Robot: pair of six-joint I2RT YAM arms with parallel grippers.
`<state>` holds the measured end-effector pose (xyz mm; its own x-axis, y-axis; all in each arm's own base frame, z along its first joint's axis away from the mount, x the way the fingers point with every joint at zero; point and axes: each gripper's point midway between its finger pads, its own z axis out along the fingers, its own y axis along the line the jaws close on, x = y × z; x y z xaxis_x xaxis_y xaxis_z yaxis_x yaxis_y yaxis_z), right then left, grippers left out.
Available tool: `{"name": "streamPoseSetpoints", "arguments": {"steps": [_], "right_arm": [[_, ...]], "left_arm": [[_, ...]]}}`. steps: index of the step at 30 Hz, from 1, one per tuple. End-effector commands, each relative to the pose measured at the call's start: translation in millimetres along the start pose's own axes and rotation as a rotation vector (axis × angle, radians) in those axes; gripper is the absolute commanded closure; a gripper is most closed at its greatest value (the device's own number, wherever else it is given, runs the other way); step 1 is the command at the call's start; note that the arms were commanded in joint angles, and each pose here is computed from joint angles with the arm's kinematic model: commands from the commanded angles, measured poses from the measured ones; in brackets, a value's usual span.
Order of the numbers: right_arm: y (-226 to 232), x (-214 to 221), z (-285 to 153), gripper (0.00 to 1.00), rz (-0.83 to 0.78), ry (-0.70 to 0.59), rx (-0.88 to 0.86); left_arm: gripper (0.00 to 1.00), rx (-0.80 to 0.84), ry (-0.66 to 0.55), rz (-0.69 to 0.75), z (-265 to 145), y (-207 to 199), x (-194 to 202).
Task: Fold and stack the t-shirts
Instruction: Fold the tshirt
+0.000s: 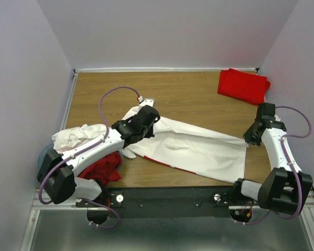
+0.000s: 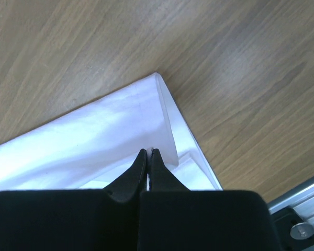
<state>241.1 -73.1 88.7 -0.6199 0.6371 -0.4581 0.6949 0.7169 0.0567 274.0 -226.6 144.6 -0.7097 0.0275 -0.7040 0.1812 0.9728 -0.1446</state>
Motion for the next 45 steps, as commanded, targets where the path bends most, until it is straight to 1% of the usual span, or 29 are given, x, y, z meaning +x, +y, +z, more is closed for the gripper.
{"name": "streamPoseSetpoints", "arguments": {"steps": [1,7,10,11,12,13,14,15,16,17,18,22,25,28,29,30,32,34,38,39,45], "right_arm": [[-3.2,3.6,-14.7,1.0,0.031,0.015,0.01],[-5.3,8.1,-26.0,1.0,0.04,0.034,0.01],[-8.8,9.7,-34.0,0.96,0.037,0.04,0.02],[-9.9,9.7,-38.5,0.83,0.036,0.034,0.016],[-10.0,9.9,-40.8,0.71,0.037,0.032,0.01],[-10.1,8.6,-43.6,0.59,0.036,0.025,0.006],[-10.1,8.1,-47.8,0.4,0.034,0.018,0.0],[-10.5,6.2,-50.8,0.35,0.035,0.007,-0.004],[-10.2,4.8,-52.5,0.28,0.032,-0.001,-0.008],[-9.3,0.5,-55.7,0.17,0.033,-0.018,-0.015],[-9.1,-2.9,-59.3,0.16,0.027,-0.036,-0.02],[-2.9,-19.3,-67.8,0.16,0.018,-0.098,-0.054],[9.3,-18.2,-58.8,0.17,0.01,-0.07,-0.1],[20.9,-4.1,-39.5,0.17,0.003,0.002,-0.141],[26.7,-4.0,-34.8,0.18,0.005,0.008,-0.164],[28.6,-1.8,-30.6,0.18,0.004,0.018,-0.171],[31.6,2.4,-17.3,0.18,-0.004,0.043,-0.172],[34.5,8.5,-5.1,0.18,-0.008,0.078,-0.17],[42.8,23.6,7.6,0.18,0.018,0.154,-0.201],[45.2,28.0,10.3,0.18,0.032,0.172,-0.208],[36.6,39.0,30.1,0.17,0.06,0.19,-0.152]], "left_arm": [[1.0,-0.032,0.015,-0.021,-6.4,8.0,13.6],[1.0,-0.037,0.04,-0.025,-9.2,13.4,28.8],[1.0,-0.047,0.048,-0.03,-12.4,18.2,33.7],[1.0,-0.044,0.051,-0.037,-15.2,18.7,34.7],[0.96,-0.042,0.054,-0.04,-16.9,19.4,35.8],[0.85,-0.039,0.057,-0.044,-18.6,19.7,37.1],[0.44,-0.027,0.053,-0.056,-22.9,19.7,37.2],[0.35,-0.021,0.049,-0.062,-25.1,19.6,36.9],[0.3,-0.015,0.044,-0.065,-27.5,19.3,36.4],[0.26,-0.011,0.04,-0.068,-30.0,19.6,35.3],[0.18,-0.007,0.029,-0.078,-34.9,20.0,31.3],[0.07,0.01,-0.007,-0.09,-41.0,16.5,19.5],[0.06,0.055,-0.025,-0.089,-35.3,3.4,9.6],[0.05,0.112,-0.029,-0.07,-22.8,-16.1,0.5],[0.05,0.126,-0.047,-0.069,-19.0,-21.1,-6.1],[0.05,0.122,-0.034,-0.055,-10.4,-24.2,-5.5],[0.05,0.13,-0.056,-0.036,-5.8,-31.1,-19.8],[0.05,0.179,-0.094,-0.027,2.7,-46.1,-36.0],[0.05,0.211,-0.066,-0.009,21.1,-61.0,-36.6],[0.05,0.211,-0.046,-0.001,28.7,-63.2,-30.7],[0.05,0.228,-0.009,-0.007,46.9,-62.3,-16.6]]}}
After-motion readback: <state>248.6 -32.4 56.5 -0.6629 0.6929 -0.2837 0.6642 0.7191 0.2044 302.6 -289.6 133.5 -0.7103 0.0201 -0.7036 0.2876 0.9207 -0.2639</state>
